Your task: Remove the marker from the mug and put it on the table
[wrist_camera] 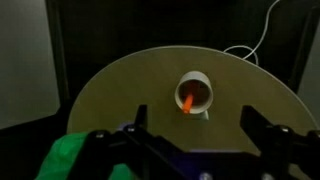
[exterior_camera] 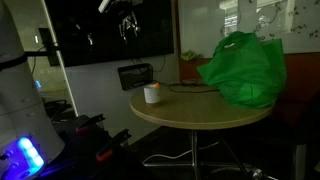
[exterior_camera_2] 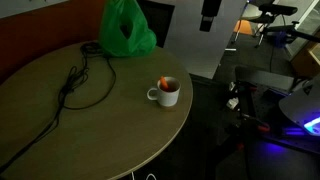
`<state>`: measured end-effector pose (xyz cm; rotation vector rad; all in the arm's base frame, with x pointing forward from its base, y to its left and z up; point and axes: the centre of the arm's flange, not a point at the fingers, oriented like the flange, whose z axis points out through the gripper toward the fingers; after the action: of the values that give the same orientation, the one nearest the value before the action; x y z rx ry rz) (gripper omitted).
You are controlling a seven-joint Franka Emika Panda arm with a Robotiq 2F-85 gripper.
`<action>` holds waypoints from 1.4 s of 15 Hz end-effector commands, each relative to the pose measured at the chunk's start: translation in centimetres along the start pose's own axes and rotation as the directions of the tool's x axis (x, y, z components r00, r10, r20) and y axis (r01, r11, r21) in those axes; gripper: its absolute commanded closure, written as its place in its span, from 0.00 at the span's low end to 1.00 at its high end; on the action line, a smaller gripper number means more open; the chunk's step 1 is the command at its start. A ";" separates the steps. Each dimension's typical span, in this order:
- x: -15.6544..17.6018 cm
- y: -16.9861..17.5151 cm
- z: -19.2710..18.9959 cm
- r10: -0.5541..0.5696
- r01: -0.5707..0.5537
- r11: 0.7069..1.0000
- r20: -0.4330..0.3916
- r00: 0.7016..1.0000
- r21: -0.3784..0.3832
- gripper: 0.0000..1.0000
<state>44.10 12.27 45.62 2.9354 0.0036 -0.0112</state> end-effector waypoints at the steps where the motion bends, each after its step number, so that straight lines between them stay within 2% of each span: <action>1: 0.0 0.0 -0.1 0.000 0.000 1.000 -0.001 1.000 0.000 0.00; 5: 0.0 0.0 -0.1 0.000 0.000 1.000 -0.001 1.000 0.000 0.00; 7: -0.1 0.7 1.3 0.026 -0.026 0.999 -0.004 1.000 0.024 0.00; 9: -0.1 1.9 3.6 0.098 -0.096 0.994 -0.028 0.995 0.060 0.00; 12: 0.7 3.1 8.3 0.199 -0.183 0.969 -0.086 0.976 0.167 0.00; 15: 1.6 2.5 12.7 0.256 -0.222 0.941 -0.109 0.960 0.255 0.00; 20: 3.1 -0.1 17.8 0.259 -0.228 0.938 -0.091 0.962 0.259 0.00; 21: 2.0 0.8 17.1 0.234 -0.206 0.946 -0.088 0.968 0.249 0.00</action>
<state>46.03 8.03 28.95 3.1530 -0.3313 0.2076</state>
